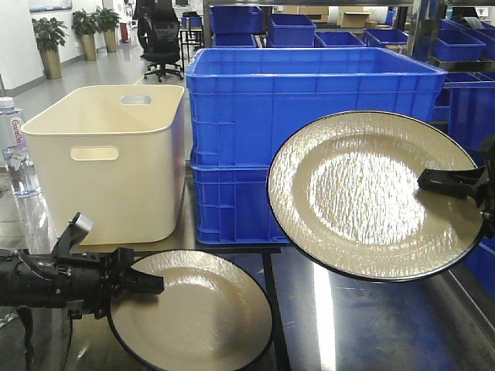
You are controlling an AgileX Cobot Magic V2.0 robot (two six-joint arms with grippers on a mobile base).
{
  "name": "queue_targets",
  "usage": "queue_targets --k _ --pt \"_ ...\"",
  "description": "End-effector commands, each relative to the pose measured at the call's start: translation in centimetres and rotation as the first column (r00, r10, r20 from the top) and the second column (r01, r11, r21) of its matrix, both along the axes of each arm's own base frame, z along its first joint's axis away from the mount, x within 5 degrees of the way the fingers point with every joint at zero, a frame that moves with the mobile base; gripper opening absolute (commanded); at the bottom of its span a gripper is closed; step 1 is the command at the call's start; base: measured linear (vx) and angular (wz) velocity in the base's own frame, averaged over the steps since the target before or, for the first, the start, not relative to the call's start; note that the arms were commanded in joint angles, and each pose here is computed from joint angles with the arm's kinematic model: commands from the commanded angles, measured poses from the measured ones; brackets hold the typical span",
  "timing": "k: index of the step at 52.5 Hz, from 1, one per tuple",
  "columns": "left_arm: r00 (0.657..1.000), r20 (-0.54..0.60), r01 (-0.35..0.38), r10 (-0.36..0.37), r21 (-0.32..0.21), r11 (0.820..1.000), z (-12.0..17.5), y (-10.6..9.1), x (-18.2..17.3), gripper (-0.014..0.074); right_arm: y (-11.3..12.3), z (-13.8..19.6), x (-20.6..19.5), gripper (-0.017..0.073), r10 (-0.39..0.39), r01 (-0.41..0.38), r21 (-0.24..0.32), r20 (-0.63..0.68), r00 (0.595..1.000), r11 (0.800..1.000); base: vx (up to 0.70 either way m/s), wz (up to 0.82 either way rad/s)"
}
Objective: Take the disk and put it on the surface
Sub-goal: 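Lower the left gripper's plate onto the steel table and release, then lower the right gripper's plate onto the first plate and release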
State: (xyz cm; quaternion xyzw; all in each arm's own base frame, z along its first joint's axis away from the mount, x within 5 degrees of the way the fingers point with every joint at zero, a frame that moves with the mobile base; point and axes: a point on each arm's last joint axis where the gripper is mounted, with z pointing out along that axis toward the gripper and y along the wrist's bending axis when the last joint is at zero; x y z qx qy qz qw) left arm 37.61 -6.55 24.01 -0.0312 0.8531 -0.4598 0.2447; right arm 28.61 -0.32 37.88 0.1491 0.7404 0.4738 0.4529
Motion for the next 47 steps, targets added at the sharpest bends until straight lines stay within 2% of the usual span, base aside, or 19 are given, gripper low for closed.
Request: queue_targets --k 1,6,11,15,21,27,33,37,42,47 --pt "0.996 0.086 -0.013 0.019 -0.071 0.997 3.4 -0.3 -0.1 0.0472 0.4 2.9 -1.0 -0.0009 0.017 -0.028 0.105 0.101 0.995 0.994 0.00 0.00" --pt "0.989 0.146 -0.016 0.014 0.013 1.000 3.1 0.4 0.1 0.0522 0.5 3.0 -1.0 -0.0009 0.030 -0.041 0.105 0.102 0.994 0.994 0.00 0.00" --pt "0.982 0.191 -0.023 0.003 0.103 0.994 2.7 1.3 0.3 0.0533 0.6 3.0 -1.1 -0.0009 0.040 -0.051 0.106 0.103 0.994 0.993 0.00 0.00" --pt "0.980 0.197 -0.035 0.005 0.148 0.988 2.5 2.1 0.3 0.0532 0.7 3.0 -1.2 -0.0009 0.055 -0.066 0.106 0.104 0.993 0.992 0.00 0.00" --pt "0.979 0.203 -0.061 0.022 0.188 0.980 2.4 3.4 0.3 0.0532 0.9 2.9 -1.3 -0.0009 0.077 -0.088 0.099 0.103 0.992 0.991 0.00 0.00" --pt "0.973 0.225 -0.090 0.044 0.198 0.976 3.3 4.8 0.0 0.0511 0.9 2.8 -1.3 -0.0009 0.080 -0.089 0.085 0.098 0.992 0.992 0.00 0.00" --pt "0.960 0.275 -0.110 0.056 0.186 0.976 5.8 5.9 -1.3 0.0391 0.9 2.7 -1.3 -0.0009 0.086 -0.090 0.044 0.096 0.992 0.995 0.00 0.00" --pt "0.942 0.327 -0.141 0.076 0.180 0.974 8.0 6.7 -2.5 0.0232 0.9 2.4 -1.3 -0.0009 0.089 -0.090 0.005 0.091 0.992 0.996 0.00 0.00" --pt "0.895 0.430 -0.213 0.116 0.185 0.959 11.6 7.8 -4.8 -0.0013 0.6 2.1 -1.0 -0.0009 0.061 -0.059 -0.025 0.079 0.995 0.998 0.00 0.00" --pt "0.839 0.525 -0.284 0.145 0.194 0.939 14.6 8.3 -7.0 -0.0010 0.6 1.7 -0.5 -0.0009 0.039 -0.038 -0.024 0.066 0.997 0.999 0.00 0.00"
